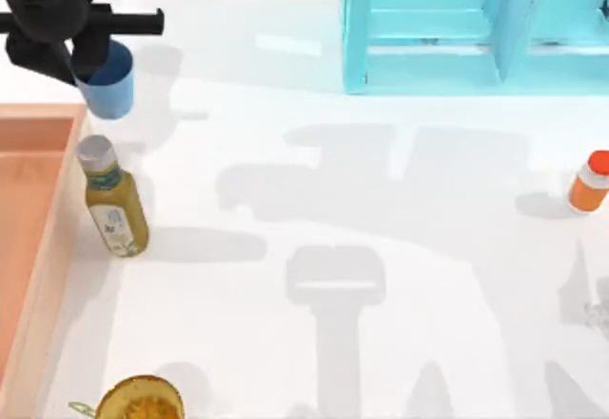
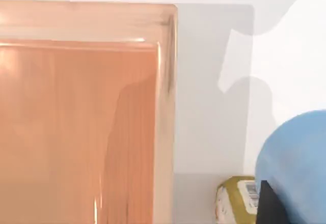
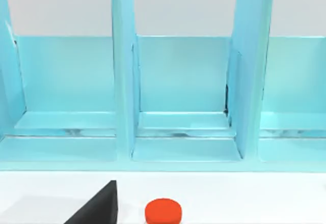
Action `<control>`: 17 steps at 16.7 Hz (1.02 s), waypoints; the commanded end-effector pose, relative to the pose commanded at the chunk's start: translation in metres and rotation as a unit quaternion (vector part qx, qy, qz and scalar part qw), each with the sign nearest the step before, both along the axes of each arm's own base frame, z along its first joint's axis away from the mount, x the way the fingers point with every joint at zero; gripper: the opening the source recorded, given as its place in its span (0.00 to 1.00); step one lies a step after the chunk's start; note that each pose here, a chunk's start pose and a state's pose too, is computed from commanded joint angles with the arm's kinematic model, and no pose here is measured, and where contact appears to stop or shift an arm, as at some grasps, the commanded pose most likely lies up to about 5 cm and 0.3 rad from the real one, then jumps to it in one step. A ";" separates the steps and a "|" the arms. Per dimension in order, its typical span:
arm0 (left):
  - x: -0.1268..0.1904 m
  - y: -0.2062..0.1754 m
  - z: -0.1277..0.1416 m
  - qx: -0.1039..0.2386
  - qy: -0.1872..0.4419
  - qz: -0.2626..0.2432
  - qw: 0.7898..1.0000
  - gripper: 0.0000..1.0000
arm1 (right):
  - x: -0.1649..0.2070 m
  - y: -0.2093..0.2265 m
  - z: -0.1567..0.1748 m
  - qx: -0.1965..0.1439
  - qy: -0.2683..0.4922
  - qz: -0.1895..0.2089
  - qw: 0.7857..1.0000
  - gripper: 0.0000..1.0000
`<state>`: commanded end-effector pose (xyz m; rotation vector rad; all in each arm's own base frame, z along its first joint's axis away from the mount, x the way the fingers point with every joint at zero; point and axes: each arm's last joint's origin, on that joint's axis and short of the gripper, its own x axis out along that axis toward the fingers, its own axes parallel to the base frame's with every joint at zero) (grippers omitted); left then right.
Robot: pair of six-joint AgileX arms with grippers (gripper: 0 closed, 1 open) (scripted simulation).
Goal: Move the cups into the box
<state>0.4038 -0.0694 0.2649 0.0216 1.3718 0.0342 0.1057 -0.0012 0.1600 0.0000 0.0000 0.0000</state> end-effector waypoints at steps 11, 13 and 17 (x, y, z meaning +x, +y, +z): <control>-0.085 0.205 0.011 -0.044 0.063 -0.008 0.997 0.00 | 0.000 0.000 0.000 0.000 0.000 0.000 1.000 1.00; -0.091 0.209 0.012 -0.049 0.065 -0.012 0.997 0.00 | 0.000 0.000 0.000 0.000 0.000 0.000 1.000 1.00; -0.092 0.210 0.012 -0.049 0.065 -0.013 0.997 0.00 | 0.000 0.000 0.000 0.000 0.000 0.000 1.000 1.00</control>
